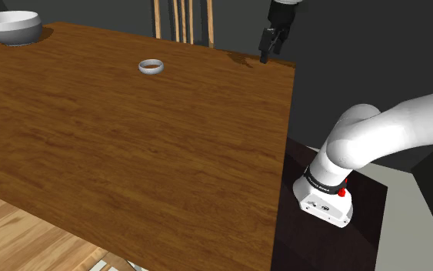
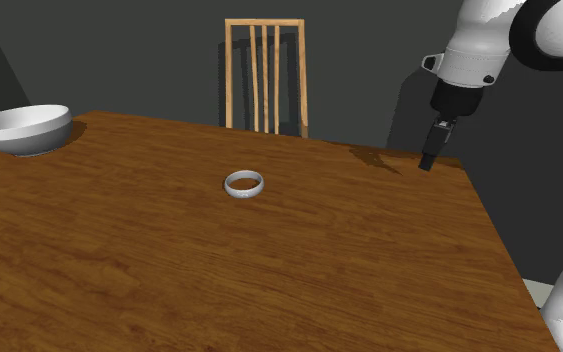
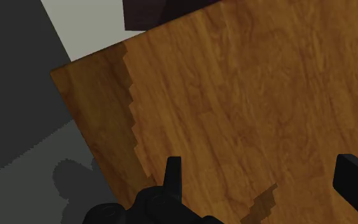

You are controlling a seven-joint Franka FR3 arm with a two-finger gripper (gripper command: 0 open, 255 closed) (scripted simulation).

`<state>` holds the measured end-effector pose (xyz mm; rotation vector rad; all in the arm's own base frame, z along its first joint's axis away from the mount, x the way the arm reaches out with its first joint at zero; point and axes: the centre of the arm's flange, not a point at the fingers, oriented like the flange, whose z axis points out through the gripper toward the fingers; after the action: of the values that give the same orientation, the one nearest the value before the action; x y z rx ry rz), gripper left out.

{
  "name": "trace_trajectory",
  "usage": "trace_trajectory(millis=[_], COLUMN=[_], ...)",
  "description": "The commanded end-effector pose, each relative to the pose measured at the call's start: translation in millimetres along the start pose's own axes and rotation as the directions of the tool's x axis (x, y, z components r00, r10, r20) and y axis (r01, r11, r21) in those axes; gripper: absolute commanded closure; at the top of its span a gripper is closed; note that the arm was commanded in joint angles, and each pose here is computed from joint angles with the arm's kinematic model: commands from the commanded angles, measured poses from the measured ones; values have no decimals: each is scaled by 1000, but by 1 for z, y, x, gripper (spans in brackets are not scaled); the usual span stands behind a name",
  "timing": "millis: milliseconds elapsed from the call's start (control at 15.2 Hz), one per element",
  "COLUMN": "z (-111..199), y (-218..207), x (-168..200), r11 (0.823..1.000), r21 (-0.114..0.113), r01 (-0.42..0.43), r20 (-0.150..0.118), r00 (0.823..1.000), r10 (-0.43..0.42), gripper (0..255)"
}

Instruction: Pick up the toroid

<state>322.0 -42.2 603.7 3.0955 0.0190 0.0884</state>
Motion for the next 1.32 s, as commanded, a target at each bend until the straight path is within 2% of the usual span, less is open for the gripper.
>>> trace_trajectory(millis=[0, 1254], z=[0, -2], y=[0, -178], x=[0, 161], r11=[1000, 995], r21=[0, 8], r01=[0, 101], r20=[0, -83], r00=[1000, 992], r10=[0, -100], gripper=[0, 0])
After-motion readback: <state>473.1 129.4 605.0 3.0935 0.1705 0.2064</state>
